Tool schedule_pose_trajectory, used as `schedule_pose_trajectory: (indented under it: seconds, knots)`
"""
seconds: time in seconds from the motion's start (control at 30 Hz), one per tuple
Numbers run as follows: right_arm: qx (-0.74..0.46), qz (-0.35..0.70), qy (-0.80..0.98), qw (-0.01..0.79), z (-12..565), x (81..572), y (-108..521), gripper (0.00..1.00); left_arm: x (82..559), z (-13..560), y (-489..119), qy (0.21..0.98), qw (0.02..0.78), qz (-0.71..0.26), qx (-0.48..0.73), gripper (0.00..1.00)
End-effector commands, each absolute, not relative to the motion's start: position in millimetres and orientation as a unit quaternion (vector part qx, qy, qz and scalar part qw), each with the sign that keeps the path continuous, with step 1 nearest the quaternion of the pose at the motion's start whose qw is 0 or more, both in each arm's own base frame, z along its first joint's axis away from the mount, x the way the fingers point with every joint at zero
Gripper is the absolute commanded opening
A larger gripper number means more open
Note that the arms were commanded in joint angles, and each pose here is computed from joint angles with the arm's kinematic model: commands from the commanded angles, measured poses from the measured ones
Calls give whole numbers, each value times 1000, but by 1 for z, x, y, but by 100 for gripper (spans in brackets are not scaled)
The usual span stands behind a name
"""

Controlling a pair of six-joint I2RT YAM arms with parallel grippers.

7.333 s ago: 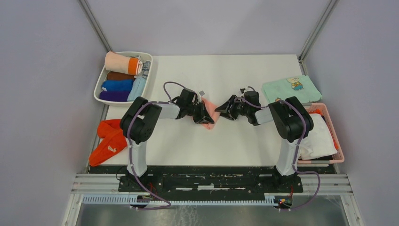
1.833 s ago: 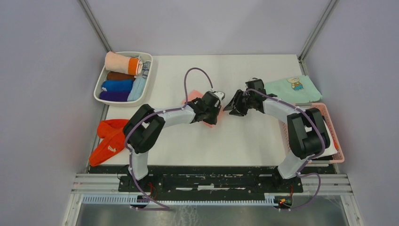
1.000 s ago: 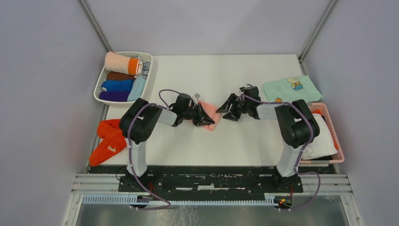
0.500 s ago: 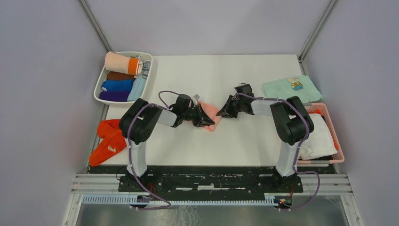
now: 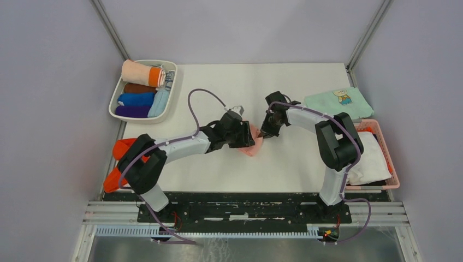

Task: Roll the towels
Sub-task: Roll the towel at the center of the board.

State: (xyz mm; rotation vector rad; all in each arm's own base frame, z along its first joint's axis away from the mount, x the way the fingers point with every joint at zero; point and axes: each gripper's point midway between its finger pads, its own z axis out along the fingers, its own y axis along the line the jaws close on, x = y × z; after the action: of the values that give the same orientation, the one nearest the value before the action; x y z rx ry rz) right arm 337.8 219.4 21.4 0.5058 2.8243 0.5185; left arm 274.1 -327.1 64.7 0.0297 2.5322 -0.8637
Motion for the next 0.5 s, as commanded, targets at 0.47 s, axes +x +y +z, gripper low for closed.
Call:
schedule_pose_trajectory:
  seconds: [0.47]
  knots:
    - [201,126,969,72,29,322,207,0,264,100,-381,815,510,40,271,59]
